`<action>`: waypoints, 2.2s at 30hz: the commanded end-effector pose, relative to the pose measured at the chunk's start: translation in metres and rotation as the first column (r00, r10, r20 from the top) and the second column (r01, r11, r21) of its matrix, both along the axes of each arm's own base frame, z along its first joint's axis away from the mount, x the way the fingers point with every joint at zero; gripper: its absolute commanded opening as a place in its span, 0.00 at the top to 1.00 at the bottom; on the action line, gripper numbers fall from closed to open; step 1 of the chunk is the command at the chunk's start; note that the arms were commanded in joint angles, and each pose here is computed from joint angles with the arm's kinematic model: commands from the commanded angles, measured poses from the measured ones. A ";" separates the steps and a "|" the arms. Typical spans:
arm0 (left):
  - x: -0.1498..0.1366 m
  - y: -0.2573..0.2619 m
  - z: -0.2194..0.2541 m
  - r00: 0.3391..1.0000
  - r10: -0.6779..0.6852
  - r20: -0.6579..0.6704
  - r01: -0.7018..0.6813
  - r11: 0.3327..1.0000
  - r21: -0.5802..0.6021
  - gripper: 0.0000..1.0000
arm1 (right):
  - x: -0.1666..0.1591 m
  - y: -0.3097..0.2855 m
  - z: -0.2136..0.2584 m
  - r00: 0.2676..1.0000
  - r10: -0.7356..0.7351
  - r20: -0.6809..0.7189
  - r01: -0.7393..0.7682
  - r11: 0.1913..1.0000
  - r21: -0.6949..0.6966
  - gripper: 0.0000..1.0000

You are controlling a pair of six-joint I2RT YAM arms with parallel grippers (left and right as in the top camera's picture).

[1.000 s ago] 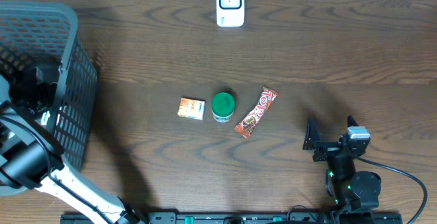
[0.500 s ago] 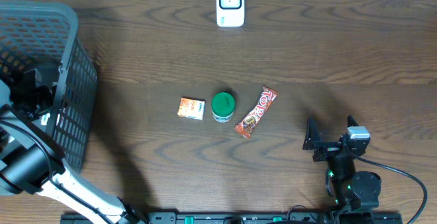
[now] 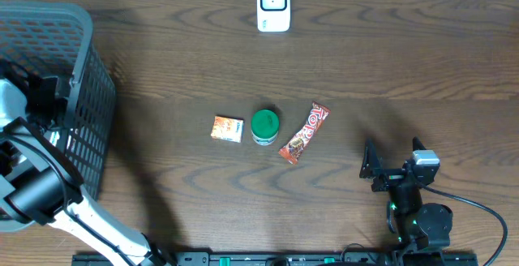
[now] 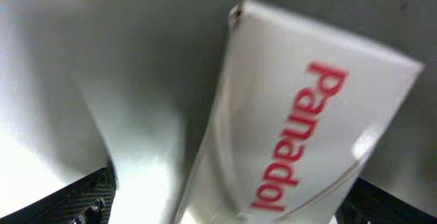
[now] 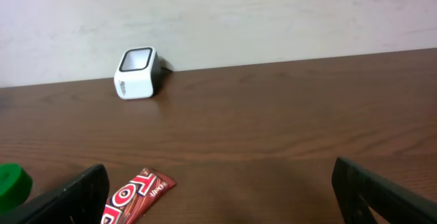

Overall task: Scan the item barcode
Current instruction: 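Lower the left gripper and grasp the white Panadol box in the basket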

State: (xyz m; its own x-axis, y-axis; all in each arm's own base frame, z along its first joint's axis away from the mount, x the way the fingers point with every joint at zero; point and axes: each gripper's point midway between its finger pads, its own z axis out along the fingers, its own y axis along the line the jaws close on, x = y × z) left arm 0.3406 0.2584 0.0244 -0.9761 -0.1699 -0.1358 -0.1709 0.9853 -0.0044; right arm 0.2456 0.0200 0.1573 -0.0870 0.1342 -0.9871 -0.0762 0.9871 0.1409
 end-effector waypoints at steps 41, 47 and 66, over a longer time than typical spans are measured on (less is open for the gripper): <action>-0.014 -0.021 0.026 0.989 0.147 -0.004 -0.147 0.988 -0.049 0.42 | 0.000 0.001 -0.001 1.000 0.002 0.001 -0.001 1.000 -0.015 0.01; -0.010 -0.019 0.093 0.974 0.173 0.144 -0.179 0.984 0.026 0.44 | 0.000 0.001 -0.001 1.000 0.002 0.001 -0.001 1.000 -0.015 0.01; -0.016 -0.031 0.087 0.965 0.193 0.180 -0.196 0.981 0.004 0.04 | 0.000 0.001 -0.001 1.000 0.002 0.001 -0.001 1.000 -0.015 0.01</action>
